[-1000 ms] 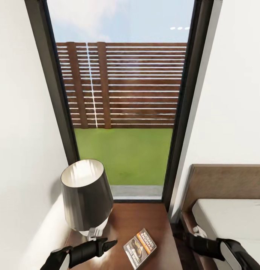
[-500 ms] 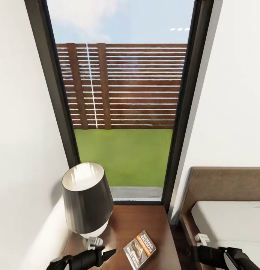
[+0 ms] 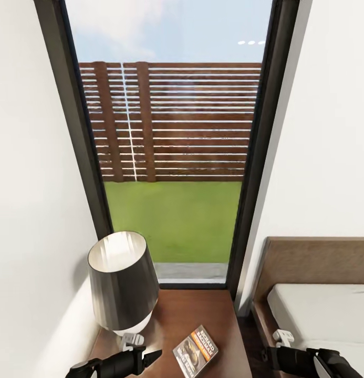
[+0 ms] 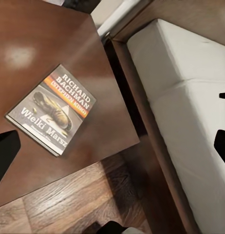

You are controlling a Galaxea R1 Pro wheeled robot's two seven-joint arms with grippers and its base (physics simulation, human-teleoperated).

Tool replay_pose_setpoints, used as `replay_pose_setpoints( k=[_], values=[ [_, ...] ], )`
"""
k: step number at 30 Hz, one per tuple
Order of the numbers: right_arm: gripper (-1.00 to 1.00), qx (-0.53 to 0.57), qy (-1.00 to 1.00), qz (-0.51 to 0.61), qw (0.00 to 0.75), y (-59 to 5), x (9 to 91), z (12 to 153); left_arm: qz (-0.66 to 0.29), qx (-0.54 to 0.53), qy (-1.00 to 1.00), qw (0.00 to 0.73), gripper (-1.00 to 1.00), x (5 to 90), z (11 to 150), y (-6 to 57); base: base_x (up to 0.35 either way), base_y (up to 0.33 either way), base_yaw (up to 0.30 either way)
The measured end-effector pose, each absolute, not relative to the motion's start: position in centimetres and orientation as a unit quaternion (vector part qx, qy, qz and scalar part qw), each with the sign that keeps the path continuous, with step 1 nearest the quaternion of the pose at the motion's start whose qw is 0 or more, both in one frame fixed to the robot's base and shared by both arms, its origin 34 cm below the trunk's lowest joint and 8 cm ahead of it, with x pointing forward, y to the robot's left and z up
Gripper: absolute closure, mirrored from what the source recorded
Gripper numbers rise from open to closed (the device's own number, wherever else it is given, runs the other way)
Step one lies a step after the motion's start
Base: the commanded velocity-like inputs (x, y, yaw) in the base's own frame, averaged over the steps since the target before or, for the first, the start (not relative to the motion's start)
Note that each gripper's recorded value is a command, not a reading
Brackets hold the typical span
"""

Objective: In the bedroom, move the book from the bed onto either nightstand, and place the two sandals side by side next to the bed.

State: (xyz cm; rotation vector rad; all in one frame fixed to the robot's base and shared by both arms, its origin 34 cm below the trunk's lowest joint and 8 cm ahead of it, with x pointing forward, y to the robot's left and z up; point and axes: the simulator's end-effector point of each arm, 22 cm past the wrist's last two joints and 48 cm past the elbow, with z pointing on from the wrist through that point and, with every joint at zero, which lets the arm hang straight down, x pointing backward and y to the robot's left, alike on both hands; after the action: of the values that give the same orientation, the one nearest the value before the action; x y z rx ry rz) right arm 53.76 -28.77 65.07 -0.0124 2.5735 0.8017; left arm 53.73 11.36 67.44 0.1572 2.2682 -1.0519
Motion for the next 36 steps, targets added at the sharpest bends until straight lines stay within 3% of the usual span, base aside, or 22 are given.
replay_pose_setpoints(
  k=[10,17,23,36],
  values=[
    [-1.00,-0.005,0.931,0.286,0.226,-28.8,53.0,65.6,-0.362,0.048,0.875,0.319,-1.00,53.9,67.4,12.5,0.000,0.000,0.000],
    [-1.00,0.006,0.939,0.265,0.218,-30.3,47.4,61.9,-0.292,0.023,0.903,0.315,-1.00,52.7,64.6,14.8,0.000,0.000,0.000],
    [-1.00,0.033,0.949,0.255,0.183,-31.0,41.9,60.0,-0.251,0.010,0.926,0.282,-1.00,49.2,61.7,16.0,0.000,0.000,0.000],
    [-1.00,0.050,0.954,0.254,0.154,-31.0,38.6,60.7,-0.201,0.002,0.957,0.211,-1.00,38.5,57.6,17.2,0.000,0.000,0.000]
  ],
)
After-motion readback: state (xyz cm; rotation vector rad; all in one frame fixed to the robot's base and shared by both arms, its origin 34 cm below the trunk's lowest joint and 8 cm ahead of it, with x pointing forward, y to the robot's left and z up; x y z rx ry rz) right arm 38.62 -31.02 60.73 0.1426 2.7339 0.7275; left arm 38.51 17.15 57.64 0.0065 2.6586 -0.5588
